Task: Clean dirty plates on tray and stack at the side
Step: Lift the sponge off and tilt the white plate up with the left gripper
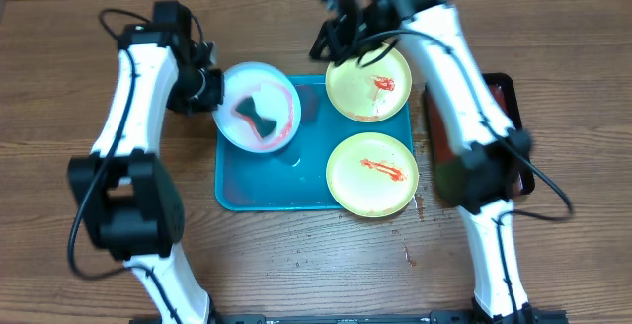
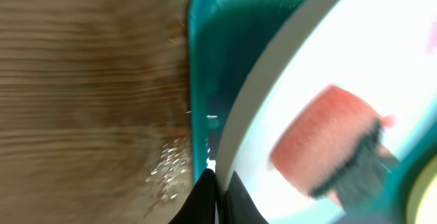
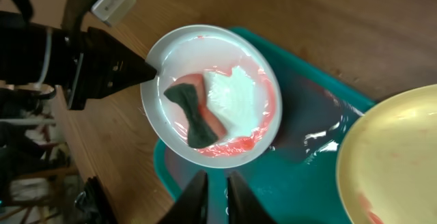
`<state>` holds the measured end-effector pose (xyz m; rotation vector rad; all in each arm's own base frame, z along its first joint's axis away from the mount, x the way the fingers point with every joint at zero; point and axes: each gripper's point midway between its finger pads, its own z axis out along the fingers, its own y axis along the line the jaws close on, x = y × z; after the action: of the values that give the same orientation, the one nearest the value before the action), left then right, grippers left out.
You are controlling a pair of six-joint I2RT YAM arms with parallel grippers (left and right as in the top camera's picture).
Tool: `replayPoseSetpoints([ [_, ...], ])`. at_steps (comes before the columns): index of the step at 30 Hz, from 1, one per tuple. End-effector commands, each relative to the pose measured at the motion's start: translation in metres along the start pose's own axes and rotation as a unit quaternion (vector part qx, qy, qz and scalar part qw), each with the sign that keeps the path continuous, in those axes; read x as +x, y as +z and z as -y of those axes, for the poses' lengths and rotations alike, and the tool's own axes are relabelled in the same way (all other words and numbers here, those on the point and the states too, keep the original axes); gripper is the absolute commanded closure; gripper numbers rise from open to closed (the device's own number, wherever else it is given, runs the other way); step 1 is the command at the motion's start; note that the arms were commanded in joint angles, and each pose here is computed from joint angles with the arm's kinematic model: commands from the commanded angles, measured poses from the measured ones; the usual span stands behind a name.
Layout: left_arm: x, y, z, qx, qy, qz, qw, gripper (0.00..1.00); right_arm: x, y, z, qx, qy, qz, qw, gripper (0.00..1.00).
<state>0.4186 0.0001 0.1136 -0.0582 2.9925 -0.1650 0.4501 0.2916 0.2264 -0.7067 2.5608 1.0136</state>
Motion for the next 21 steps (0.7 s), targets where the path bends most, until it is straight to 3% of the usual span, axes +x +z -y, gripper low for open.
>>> replayPoseSetpoints([
  [1,-0.009,-0.042,-0.004,-0.023,0.011,0.053,0.998,0.96,-0.005,-0.033,-0.017,0.021,-0.015,0.025,0.999,0.76],
  [4,-0.007,-0.039,-0.005,-0.022,0.01,0.046,0.999,0.96,0.005,-0.033,-0.005,0.054,0.012,0.007,0.998,0.66],
  [10,0.0,-0.02,-0.007,-0.021,-0.013,0.011,1.0,0.96,0.02,-0.025,-0.002,0.068,0.027,-0.025,0.997,0.57],
  [21,0.007,-0.001,0.017,0.055,-0.025,-0.026,0.998,0.96,0.047,0.04,0.004,0.079,0.026,-0.082,0.993,0.56],
])
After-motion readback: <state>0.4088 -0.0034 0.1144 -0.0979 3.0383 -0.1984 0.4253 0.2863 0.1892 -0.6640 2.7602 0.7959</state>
